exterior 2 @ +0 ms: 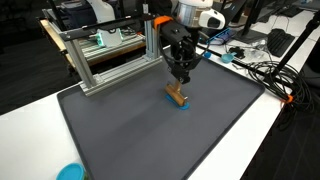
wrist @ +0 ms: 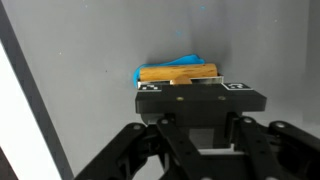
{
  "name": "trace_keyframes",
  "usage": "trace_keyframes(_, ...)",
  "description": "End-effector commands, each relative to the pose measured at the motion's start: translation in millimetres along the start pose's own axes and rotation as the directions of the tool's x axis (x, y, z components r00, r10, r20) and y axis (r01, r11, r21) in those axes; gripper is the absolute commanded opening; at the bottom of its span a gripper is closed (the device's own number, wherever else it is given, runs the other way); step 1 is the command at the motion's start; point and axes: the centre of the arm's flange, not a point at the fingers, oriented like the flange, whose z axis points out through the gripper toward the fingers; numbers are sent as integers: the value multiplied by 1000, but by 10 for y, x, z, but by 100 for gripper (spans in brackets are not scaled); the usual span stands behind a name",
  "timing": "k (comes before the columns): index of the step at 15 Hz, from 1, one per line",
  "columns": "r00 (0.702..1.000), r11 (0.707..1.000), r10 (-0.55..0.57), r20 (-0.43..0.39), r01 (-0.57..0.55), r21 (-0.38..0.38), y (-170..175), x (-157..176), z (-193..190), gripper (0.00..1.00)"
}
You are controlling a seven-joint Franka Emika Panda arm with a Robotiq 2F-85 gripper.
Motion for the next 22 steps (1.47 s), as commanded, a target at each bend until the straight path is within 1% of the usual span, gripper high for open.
trace_keyframes(1,997,999,5,77,-9,46,-29,-79,380,22)
trace_keyframes(12,992,999,6,123,-12,51,-57,-31,440,22)
trace_keyframes(15,990,999,11,138,-18,49,-53,-51,450,22)
trace_keyframes(19,983,998,13,183,-24,58,-49,-145,511,22)
trace_keyframes(20,982,998,19,188,-30,57,-34,-174,481,22)
trace_keyframes(22,987,997,43,152,-51,52,17,-253,301,22)
